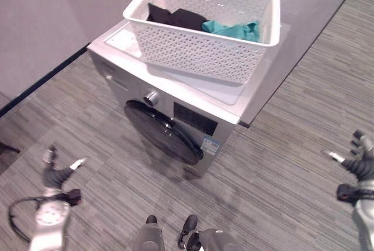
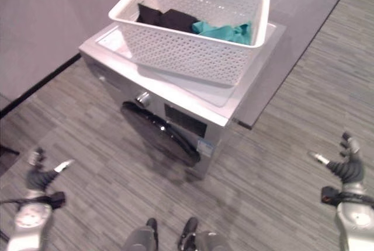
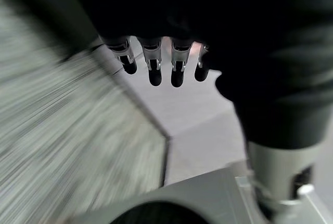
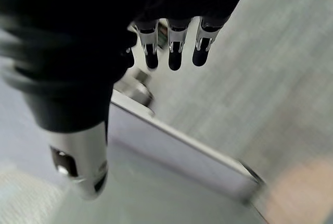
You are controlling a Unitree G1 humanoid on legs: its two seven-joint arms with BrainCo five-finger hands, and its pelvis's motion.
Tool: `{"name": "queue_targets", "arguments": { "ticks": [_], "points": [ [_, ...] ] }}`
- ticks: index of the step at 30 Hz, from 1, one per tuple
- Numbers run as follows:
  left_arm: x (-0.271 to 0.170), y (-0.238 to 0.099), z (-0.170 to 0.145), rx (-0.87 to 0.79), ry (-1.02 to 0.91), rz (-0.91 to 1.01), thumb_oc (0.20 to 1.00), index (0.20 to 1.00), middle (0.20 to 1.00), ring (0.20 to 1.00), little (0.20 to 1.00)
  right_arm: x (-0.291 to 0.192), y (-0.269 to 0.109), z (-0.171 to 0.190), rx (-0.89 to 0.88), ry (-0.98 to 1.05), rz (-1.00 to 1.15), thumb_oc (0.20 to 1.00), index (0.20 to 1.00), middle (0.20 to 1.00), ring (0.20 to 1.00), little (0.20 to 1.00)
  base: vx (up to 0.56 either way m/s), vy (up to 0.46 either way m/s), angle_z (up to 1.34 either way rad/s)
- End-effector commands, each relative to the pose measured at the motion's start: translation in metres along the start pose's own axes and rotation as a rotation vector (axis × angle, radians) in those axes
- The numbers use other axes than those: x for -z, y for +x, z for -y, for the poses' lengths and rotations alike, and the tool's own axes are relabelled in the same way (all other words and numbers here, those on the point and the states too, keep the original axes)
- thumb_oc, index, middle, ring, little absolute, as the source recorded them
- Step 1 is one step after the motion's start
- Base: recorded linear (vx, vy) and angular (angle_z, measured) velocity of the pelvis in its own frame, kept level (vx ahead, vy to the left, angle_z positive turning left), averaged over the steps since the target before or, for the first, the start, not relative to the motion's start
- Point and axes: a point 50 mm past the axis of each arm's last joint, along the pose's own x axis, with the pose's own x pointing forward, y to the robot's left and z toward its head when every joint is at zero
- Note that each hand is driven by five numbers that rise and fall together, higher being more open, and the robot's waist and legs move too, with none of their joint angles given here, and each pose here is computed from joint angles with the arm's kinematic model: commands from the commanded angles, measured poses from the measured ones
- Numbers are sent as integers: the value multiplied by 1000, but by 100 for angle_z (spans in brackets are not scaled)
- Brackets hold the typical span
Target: Grab the laundry basket,head to the washer,open it,put in the laundry and shut it.
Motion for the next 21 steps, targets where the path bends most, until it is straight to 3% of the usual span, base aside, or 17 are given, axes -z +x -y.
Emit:
{"name": "queue_targets", "arguments": {
  "ticks": [1,5,12,21],
  "points": [
    [-4,-3,1,84,18,30,1000,1000,1000,1000,1000,-5,2,-8,-83,21,28,1000,1000,1000,1000,1000,-22,22,73],
    [23,-13,21,180,40,-76,1000,1000,1000,1000,1000,3,2,-20,-158,11,-4,1000,1000,1000,1000,1000,-21,81,9],
    [20,-10,11,136,81,-55,1000,1000,1000,1000,1000,-1,8,-41,-204,-19,15,1000,1000,1000,1000,1000,46,216,32],
    [11,-11,39,249,65,-8,1000,1000,1000,1000,1000,-9,19,-113,-417,-182,45,1000,1000,1000,1000,1000,-93,436,-52]
  ]
}}
